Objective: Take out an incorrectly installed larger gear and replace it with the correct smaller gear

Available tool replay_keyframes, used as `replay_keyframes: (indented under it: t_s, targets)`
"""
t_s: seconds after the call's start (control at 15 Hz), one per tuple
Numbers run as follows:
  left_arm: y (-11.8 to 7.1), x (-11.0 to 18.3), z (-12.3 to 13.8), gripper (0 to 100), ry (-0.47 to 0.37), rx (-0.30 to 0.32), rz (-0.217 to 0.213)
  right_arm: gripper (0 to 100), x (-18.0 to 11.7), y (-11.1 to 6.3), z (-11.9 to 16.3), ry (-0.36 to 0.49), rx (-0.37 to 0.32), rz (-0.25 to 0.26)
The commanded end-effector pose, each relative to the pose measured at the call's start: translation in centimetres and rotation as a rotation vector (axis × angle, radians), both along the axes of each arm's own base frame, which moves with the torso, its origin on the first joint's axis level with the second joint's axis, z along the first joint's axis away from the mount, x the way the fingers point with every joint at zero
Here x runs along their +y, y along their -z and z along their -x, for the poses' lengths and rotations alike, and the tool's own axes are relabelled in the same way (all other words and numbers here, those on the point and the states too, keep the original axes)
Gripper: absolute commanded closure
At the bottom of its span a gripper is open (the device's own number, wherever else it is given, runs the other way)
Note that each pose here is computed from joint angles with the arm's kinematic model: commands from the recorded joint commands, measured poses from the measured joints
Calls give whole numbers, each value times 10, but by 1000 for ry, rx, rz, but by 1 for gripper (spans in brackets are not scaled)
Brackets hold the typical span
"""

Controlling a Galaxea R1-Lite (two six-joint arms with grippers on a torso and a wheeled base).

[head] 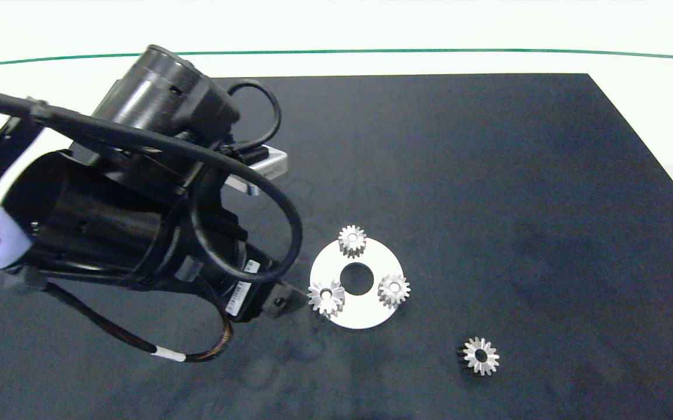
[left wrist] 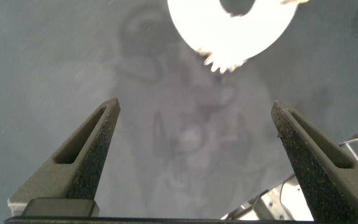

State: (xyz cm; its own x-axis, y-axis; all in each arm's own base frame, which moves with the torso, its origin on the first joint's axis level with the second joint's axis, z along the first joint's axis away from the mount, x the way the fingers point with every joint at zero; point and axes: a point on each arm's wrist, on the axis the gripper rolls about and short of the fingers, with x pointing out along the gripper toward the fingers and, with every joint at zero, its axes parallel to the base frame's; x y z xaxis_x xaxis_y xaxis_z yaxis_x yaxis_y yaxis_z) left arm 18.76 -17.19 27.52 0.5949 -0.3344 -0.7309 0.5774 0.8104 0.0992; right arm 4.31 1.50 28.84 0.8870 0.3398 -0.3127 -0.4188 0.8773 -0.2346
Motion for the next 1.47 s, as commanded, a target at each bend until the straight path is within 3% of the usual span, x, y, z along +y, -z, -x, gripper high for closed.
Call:
replay_keyframes:
  t_s: [0.07,0.47,0.67,1.0,1.47]
  targets:
    - [20,-37,-8,0,20,5,-100,0,0,0,2,-12,-7,-2]
    - [31,-64,-21,0,35,-14,-93,0,0,-1,2,-25,-19,-11]
    - [39,-68,-25,0,35,0,-113,0,0,0,2,-29,-14,-7]
    - [48,-77,-21,0,64,-7,-103,0,1,1,1,-32,-8,-6]
    - [65,-89,-30,0,69,4,-125,0,1,2,0,-34,-2,-3]
